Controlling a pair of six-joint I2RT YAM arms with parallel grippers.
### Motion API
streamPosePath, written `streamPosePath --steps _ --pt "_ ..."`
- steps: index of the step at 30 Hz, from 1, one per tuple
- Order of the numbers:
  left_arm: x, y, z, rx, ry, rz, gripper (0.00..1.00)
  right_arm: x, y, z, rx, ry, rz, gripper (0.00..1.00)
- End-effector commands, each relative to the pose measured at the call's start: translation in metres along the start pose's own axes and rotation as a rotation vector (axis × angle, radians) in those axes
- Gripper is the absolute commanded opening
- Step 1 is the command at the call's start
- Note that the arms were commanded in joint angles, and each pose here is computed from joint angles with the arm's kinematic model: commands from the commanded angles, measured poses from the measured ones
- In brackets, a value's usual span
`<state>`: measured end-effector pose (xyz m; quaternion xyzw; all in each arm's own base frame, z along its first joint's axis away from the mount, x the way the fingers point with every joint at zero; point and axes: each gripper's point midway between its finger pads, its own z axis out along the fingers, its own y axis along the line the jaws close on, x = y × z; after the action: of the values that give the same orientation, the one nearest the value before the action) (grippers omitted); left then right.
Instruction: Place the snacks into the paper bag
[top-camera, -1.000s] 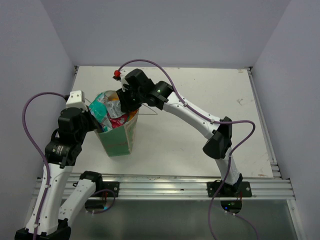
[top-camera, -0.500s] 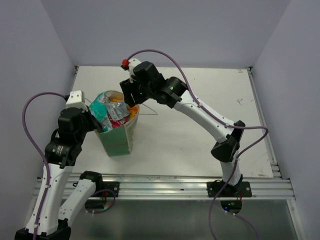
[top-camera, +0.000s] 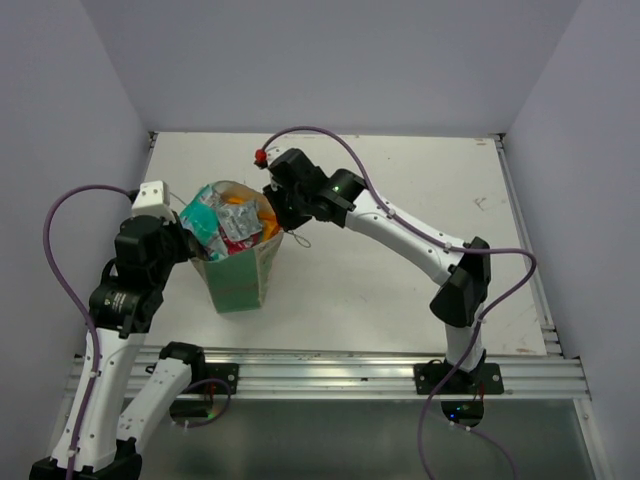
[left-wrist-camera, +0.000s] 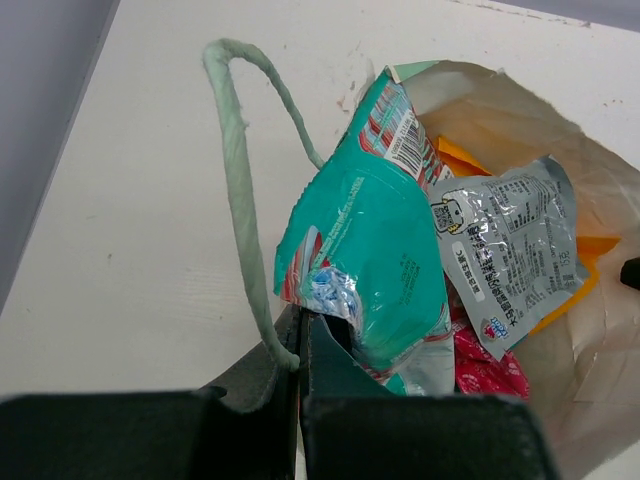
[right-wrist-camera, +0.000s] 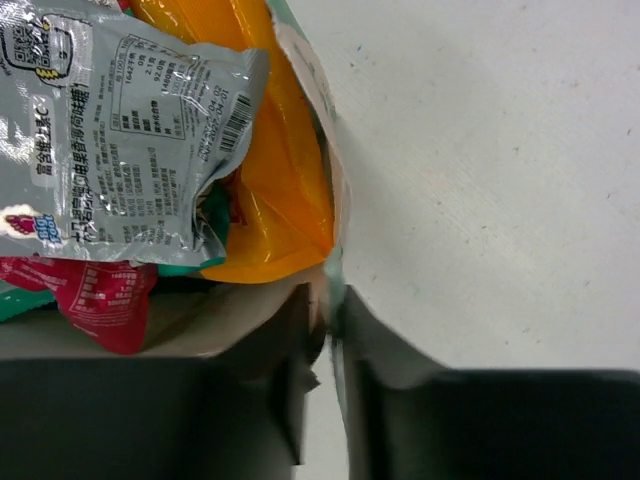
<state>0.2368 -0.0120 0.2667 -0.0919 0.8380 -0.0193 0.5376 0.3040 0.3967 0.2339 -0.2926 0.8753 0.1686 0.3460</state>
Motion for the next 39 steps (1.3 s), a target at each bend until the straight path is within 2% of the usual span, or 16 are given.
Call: streamPosePath --steps 1,2,5,12,18,22,27,32,39 --pt "-0.004 -0.009 0.0 0.049 -0.025 -0.007 0.0 -0.015 0.003 -0.015 -0.027 -0.054 0.025 0.11" --pt "-0.003 -0.011 0.001 0.059 -0.021 -0.01 0.0 -0.015 0.003 -0.015 -0.026 -0.054 0.027 0.0" --pt "-0.01 -0.021 0.0 0.11 -0.04 -0.028 0.0 -0.021 -0.008 -0.029 0.023 -0.08 0.021 0.0" --pt "-0.023 -0.056 -0.008 0.281 -0.046 -0.119 0.0 -0.057 -0.037 -0.106 0.152 -0.174 0.025 0.0" --pt "-0.045 -0.071 -0.011 0.345 -0.092 -0.16 0.0 -0.05 -0.073 -0.157 0.265 -0.202 0.072 0.0" --pt "-0.047 -0.086 -0.005 0.387 -0.089 -0.192 0.0 -0.029 -0.098 -0.17 0.321 -0.181 0.116 0.0" --pt "-0.032 -0.124 0.007 0.433 -0.063 -0.193 0.0 0.0 -0.13 -0.172 0.379 -0.144 0.163 0.0" --pt "-0.008 -0.192 0.0 0.49 -0.021 -0.087 0.0 0.012 -0.142 -0.167 0.393 -0.144 0.178 0.0" --pt "0.006 -0.211 0.002 0.507 -0.007 -0.05 0.0 0.053 -0.146 -0.123 0.374 -0.047 0.184 0.0"
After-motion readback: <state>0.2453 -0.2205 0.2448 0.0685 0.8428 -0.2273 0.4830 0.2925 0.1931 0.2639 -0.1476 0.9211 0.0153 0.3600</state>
